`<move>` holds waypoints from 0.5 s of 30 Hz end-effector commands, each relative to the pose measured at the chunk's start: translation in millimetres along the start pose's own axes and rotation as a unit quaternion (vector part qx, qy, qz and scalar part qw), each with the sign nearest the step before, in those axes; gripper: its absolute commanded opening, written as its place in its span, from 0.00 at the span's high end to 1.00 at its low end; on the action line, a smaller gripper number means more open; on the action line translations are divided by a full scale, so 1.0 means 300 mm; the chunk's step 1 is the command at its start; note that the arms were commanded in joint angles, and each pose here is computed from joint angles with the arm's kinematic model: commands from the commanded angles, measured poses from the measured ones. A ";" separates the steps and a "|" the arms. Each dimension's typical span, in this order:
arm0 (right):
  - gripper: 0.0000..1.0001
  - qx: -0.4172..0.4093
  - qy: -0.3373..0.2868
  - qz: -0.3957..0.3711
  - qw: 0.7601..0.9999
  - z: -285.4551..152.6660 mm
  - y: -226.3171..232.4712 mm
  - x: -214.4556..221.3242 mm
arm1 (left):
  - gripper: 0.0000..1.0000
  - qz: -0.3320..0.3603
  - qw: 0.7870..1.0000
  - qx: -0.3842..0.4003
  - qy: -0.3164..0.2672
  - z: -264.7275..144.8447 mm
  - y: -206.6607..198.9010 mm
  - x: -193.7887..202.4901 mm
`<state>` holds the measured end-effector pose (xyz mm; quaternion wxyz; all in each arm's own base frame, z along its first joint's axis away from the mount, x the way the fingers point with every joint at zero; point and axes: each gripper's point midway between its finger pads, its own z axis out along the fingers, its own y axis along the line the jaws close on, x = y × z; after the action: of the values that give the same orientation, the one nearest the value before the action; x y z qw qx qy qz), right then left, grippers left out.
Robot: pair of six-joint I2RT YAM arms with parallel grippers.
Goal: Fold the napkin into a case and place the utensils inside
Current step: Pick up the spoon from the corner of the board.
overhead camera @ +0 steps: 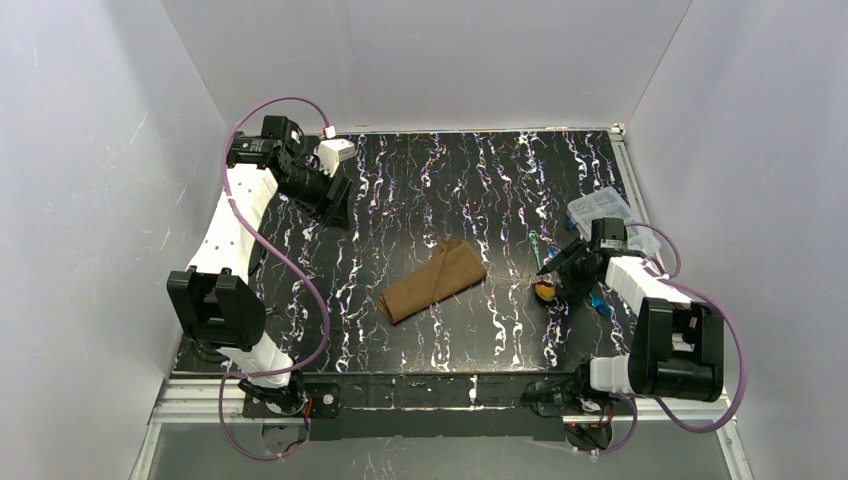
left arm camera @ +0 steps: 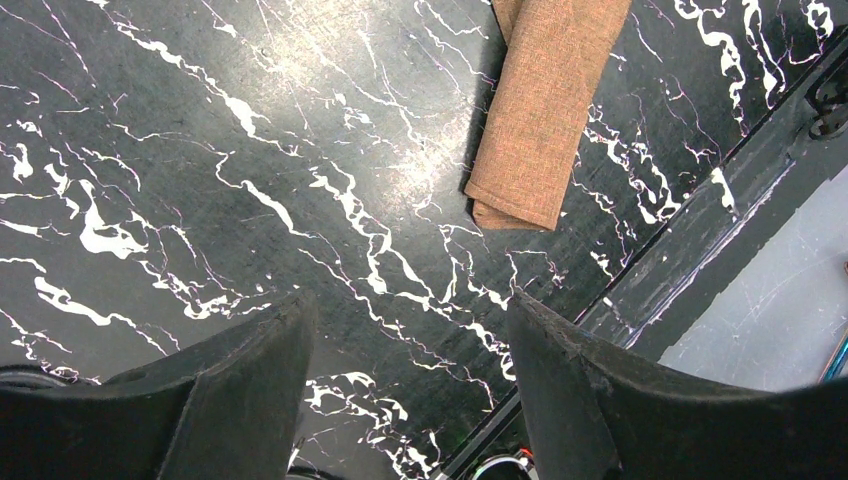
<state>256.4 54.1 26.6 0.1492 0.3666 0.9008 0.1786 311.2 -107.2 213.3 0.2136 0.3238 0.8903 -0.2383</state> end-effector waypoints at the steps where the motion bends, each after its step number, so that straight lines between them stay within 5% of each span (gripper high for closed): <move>1: 0.30 0.022 0.039 0.039 0.998 0.022 -0.093 0.124 | 0.32 0.006 1.000 0.010 -0.008 -0.045 -0.043 -0.002; 11: 0.38 -0.006 0.018 0.092 0.996 0.014 -0.126 0.184 | 0.32 0.007 1.000 0.013 0.000 -0.064 -0.057 0.007; 15: 0.49 0.004 0.011 0.096 0.995 0.017 -0.130 0.170 | 0.32 0.002 1.000 0.017 -0.002 -0.063 -0.062 0.002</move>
<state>234.8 71.9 27.3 0.1810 0.4205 0.8529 0.2509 300.8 -105.7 214.5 0.1958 0.3272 0.8923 -0.2417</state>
